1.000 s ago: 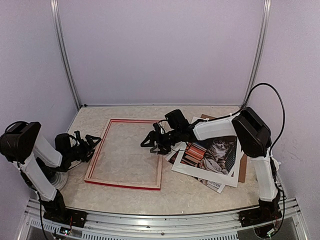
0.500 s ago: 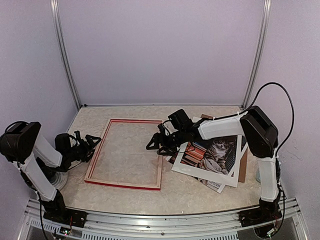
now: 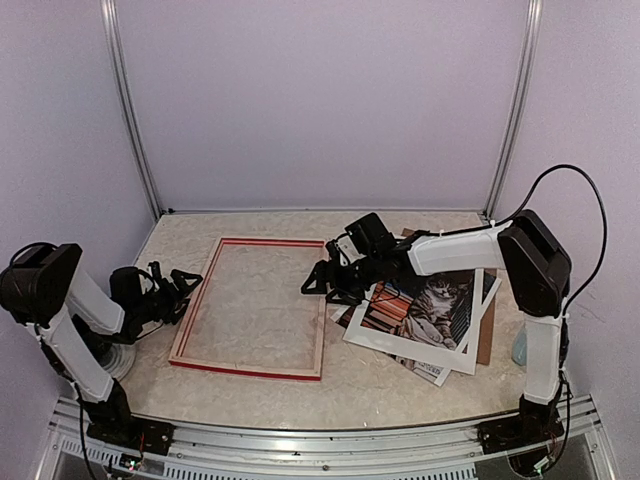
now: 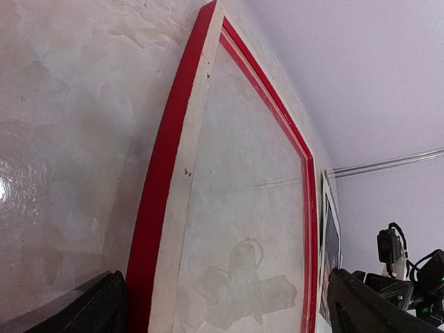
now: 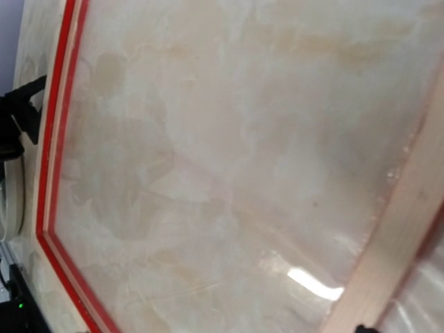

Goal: Put the photo into the frame
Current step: Place the glass panel at the frame body.

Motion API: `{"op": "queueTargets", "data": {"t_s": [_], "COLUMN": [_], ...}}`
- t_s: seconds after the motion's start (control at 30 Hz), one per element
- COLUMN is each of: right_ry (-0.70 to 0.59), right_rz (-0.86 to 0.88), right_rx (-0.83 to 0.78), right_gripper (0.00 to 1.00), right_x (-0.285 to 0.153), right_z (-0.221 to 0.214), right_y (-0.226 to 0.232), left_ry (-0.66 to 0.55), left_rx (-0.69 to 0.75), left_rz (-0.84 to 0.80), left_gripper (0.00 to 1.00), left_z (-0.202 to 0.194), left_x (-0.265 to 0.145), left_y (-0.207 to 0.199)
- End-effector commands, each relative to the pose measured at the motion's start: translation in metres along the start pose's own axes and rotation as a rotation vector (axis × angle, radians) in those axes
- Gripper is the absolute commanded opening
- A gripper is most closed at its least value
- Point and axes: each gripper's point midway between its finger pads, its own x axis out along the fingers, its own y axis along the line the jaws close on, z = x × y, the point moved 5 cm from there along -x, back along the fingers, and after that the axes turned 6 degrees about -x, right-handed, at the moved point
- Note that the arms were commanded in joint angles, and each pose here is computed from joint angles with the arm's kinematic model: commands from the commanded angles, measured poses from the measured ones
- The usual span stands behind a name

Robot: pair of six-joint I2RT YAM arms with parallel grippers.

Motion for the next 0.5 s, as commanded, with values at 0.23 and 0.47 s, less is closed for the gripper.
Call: {"op": "queueTargets", "data": {"t_s": [0.23, 0.47], "right_ry": [-0.057, -0.057], "right_rz": [-0.069, -0.093], "right_rx": [-0.050, -0.071], "right_gripper": [0.89, 0.89], "right_x": [-0.016, -0.018], "right_z": [0.001, -0.006], "right_y": [-0.006, -0.014], "left_ry": [0.023, 0.027], "left_rx": [-0.013, -0.010], "left_rz": [0.007, -0.010], "left_gripper": [0.99, 0.98], "left_z": [-0.005, -0.006], "left_x": [0.000, -0.001], "left_y": [0.005, 0.002]}}
